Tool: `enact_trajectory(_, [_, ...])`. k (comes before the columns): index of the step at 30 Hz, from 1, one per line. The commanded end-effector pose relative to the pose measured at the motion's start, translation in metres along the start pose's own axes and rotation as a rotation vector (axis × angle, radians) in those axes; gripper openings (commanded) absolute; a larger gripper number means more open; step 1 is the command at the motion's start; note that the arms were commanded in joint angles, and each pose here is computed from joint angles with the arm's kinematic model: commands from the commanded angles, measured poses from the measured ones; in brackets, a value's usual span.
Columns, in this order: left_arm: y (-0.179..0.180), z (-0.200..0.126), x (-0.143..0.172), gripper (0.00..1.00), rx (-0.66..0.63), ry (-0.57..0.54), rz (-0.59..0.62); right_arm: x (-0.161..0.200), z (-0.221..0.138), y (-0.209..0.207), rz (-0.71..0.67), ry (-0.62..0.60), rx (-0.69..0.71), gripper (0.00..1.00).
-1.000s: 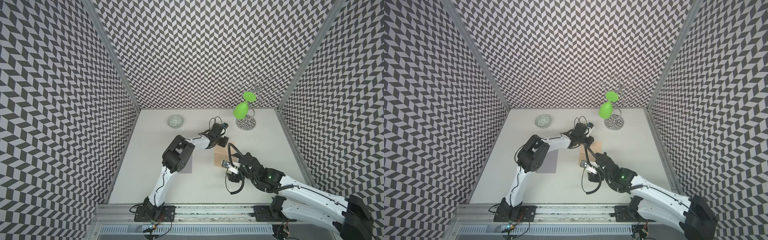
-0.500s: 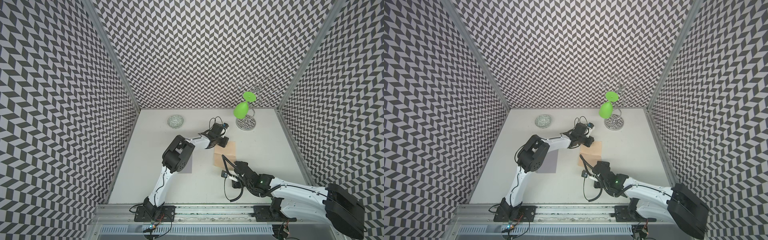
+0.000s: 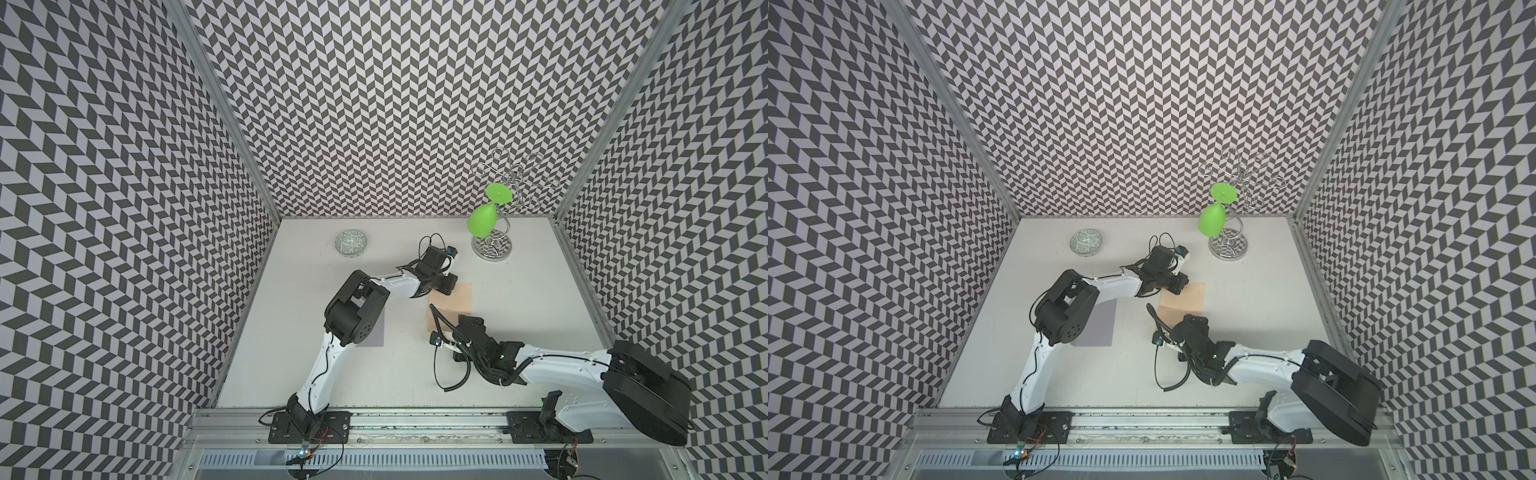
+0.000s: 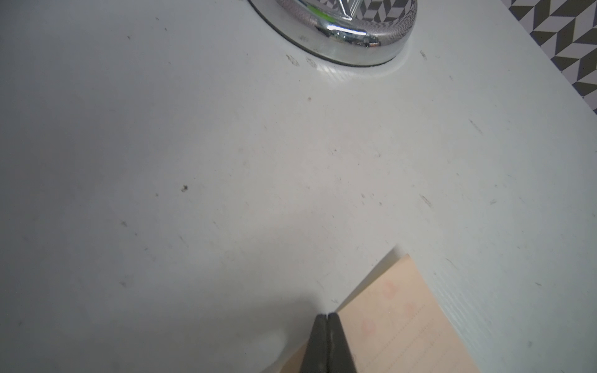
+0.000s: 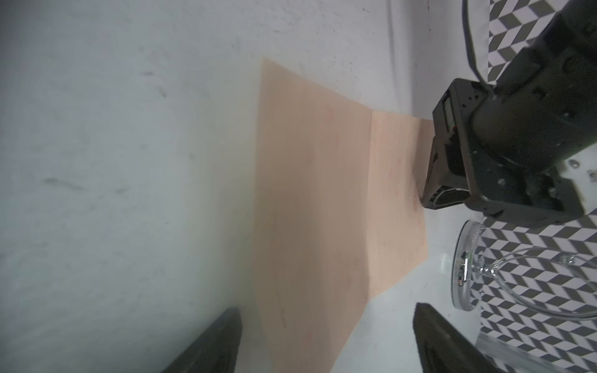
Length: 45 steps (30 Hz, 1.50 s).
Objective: Fold the letter paper in half and place it into the envelope
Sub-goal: Fold the letter paper at the center of the board.
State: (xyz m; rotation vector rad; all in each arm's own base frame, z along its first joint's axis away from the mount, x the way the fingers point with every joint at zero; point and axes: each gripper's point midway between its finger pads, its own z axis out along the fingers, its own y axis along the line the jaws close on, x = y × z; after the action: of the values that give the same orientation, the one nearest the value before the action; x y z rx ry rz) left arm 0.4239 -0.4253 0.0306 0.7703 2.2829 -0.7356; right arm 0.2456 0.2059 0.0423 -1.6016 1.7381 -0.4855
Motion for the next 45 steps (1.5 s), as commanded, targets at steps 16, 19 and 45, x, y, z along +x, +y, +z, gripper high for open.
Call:
enact_trajectory(16, [-0.017, 0.005, 0.044, 0.0, 0.051, 0.165, -0.009, -0.026, -0.008, 0.037, 0.039, -0.112, -0.23, 0.04])
enact_trajectory(19, [-0.026, -0.014, 0.002, 0.1, 0.078, 0.114, 0.013, -0.024, -0.007, 0.047, 0.044, -0.092, -0.288, 0.0])
enact_trajectory(45, [0.063, -0.177, -0.018, 0.3, -0.228, -0.1, -0.081, -0.096, -0.036, 0.07, 0.379, -0.122, -1.044, 0.0])
